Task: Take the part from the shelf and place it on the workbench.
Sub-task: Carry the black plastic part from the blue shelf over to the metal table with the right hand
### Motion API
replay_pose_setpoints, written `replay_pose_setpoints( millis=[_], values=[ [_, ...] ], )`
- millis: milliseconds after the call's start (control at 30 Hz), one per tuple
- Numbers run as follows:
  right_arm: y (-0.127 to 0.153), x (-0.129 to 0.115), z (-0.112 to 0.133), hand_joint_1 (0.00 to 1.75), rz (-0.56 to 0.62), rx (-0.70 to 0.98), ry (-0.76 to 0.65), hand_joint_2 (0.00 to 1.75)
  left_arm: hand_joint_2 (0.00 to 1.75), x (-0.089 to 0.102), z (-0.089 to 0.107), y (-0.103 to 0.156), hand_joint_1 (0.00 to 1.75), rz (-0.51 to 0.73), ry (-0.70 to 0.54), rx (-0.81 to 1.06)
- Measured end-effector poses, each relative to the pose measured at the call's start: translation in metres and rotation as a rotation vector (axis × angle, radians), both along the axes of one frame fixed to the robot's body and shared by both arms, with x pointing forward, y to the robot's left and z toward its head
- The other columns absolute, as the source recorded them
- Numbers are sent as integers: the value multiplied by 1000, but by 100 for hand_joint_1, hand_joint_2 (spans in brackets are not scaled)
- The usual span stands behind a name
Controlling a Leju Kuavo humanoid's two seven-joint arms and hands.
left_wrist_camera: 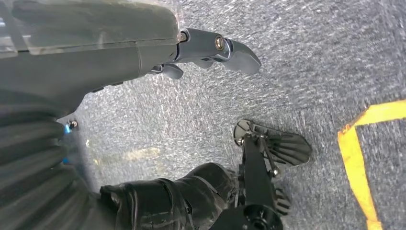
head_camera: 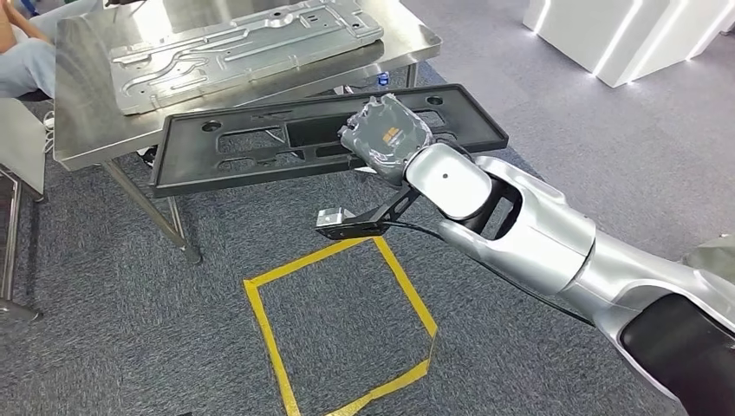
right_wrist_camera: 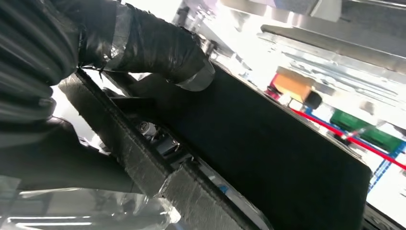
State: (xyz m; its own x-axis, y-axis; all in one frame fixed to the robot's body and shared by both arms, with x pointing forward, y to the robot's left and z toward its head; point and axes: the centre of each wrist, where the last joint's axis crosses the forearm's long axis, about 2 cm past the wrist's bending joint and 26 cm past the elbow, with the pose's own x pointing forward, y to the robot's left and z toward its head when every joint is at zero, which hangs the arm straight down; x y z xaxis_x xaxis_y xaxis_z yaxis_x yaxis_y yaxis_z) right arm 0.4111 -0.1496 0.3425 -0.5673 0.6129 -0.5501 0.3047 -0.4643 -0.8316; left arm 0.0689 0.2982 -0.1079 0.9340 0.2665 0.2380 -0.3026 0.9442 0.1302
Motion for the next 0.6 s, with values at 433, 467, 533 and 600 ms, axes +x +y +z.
replay_pose_setpoints(
  millis=[433,467,533,600],
  values=[
    [1,1,-2,175,4,2,6,175,175,0,0,-1,0,-3,31,-5],
    [0,1,-2,175,4,2,8,175,175,-1,0,-1,0,-3,35,-6],
    [0,1,-2,175,3,3,8,175,175,-2,0,-1,0,-3,40,-5],
    [0,1,-2,175,3,4,6,175,175,-1,0,0,0,-2,36,-2]
  ],
)
